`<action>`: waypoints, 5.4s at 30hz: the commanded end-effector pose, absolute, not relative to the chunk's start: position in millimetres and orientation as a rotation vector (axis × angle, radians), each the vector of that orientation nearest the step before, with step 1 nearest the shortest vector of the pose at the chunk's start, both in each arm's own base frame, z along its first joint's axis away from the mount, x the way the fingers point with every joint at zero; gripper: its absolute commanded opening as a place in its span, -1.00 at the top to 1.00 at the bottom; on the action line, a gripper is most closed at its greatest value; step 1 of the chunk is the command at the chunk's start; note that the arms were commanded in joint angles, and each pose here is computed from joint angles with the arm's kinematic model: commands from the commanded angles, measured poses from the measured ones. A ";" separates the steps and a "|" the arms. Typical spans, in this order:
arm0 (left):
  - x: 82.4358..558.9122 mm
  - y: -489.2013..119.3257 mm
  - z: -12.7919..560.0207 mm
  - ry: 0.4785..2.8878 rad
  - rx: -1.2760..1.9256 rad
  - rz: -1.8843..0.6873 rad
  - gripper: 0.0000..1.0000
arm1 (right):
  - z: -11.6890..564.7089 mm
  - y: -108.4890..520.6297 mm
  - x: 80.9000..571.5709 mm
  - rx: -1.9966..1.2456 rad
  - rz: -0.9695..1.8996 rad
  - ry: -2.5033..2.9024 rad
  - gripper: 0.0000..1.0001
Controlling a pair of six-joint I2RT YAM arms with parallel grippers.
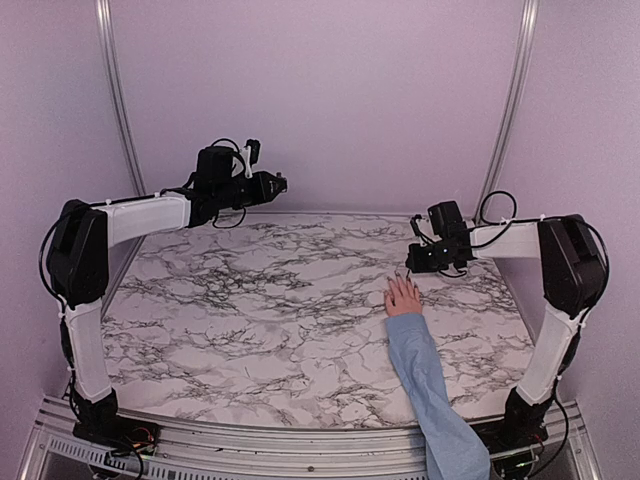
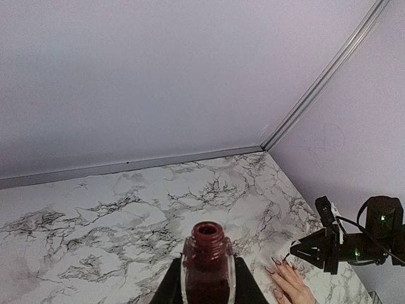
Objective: Paint the nails
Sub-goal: Paint the nail polish on the nail.
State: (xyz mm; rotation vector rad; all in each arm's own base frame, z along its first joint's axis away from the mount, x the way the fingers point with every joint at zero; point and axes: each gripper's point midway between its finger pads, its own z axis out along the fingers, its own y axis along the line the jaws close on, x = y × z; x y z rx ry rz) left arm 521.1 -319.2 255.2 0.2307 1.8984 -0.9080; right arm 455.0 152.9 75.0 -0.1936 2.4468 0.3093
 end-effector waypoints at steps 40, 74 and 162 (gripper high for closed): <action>514.0 -312.1 281.7 1.828 0.234 -0.917 1.00 | 109.3 152.9 464.5 -0.207 0.293 2.396 1.00; 513.0 -312.2 282.3 1.825 0.223 -0.925 1.00 | 81.6 159.1 456.3 -0.240 0.290 2.483 1.00; 516.2 -316.1 276.3 1.828 0.228 -0.940 1.00 | 93.0 158.2 461.0 -0.335 0.159 2.435 1.00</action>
